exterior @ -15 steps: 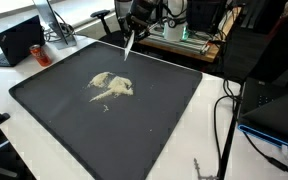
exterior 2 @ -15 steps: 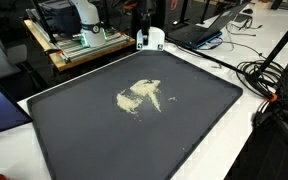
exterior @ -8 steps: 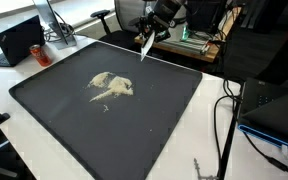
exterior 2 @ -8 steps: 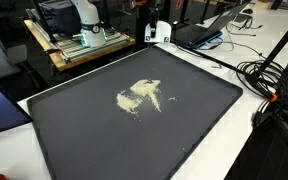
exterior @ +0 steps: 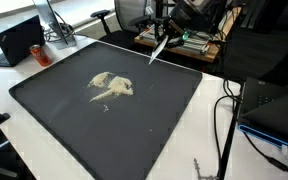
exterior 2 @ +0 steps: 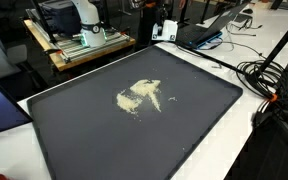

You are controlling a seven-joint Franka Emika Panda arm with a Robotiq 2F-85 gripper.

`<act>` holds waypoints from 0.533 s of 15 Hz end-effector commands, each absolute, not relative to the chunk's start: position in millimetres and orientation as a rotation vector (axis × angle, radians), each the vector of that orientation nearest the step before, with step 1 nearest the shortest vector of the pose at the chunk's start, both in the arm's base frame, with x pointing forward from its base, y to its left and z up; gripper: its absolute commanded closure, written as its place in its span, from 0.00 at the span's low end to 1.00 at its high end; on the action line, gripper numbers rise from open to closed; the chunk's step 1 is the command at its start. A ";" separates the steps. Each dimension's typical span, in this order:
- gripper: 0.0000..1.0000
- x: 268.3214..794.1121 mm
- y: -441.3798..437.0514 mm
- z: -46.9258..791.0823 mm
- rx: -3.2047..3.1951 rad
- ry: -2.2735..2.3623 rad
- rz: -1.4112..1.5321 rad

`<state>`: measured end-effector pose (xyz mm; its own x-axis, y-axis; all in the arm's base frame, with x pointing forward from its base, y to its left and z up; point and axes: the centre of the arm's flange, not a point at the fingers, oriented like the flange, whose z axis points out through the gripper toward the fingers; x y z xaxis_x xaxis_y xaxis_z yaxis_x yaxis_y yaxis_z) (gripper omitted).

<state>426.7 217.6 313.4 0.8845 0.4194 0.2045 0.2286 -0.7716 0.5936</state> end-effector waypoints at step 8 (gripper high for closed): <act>0.99 467.2 289.9 256.4 2.325 0.368 0.454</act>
